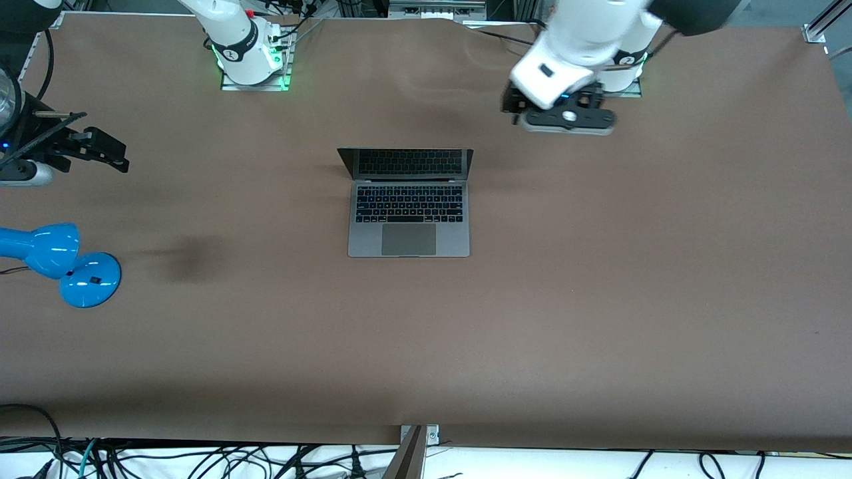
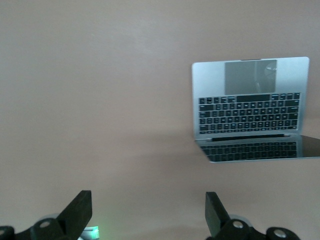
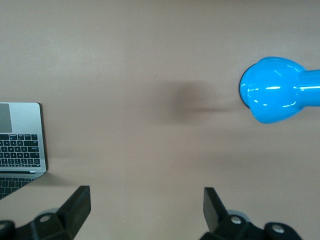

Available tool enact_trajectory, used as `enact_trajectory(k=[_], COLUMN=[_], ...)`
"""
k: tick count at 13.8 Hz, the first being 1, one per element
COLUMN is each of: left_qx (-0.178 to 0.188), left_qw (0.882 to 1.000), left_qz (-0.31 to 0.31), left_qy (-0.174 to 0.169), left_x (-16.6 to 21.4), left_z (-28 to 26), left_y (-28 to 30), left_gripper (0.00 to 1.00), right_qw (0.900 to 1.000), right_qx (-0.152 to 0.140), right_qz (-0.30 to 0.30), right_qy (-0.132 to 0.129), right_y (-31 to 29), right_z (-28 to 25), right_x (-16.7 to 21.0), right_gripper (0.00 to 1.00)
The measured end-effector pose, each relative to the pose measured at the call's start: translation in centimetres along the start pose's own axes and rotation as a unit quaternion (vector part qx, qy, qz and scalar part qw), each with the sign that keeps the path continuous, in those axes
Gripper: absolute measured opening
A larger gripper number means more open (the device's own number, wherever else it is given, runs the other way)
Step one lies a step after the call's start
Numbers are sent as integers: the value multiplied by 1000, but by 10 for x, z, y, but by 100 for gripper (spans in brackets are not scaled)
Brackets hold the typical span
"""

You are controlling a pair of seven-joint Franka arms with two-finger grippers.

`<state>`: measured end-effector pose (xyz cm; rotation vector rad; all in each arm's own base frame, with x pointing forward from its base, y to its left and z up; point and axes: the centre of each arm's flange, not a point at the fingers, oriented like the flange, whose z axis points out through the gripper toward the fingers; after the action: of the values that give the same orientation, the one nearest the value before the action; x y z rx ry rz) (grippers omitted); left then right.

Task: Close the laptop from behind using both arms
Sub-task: 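Move the left gripper behind the laptop screen while the right gripper follows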

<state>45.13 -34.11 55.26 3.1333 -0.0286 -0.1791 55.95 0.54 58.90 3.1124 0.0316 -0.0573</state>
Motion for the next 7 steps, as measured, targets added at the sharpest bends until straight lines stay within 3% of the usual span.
enact_trajectory(k=[4, 7], left_qx=[-17, -27], left_qw=[999, 995], left_qz=[-28, -57], left_qy=[-19, -72], left_x=[-25, -30], left_z=[39, 73], left_y=[45, 67], left_gripper=[100, 100], right_qw=[1000, 999], right_qx=[1, 3], right_qz=[-2, -20], right_qy=[-6, -45], right_y=[-2, -19], right_z=[2, 15], right_x=[0, -4], right_gripper=[100, 100])
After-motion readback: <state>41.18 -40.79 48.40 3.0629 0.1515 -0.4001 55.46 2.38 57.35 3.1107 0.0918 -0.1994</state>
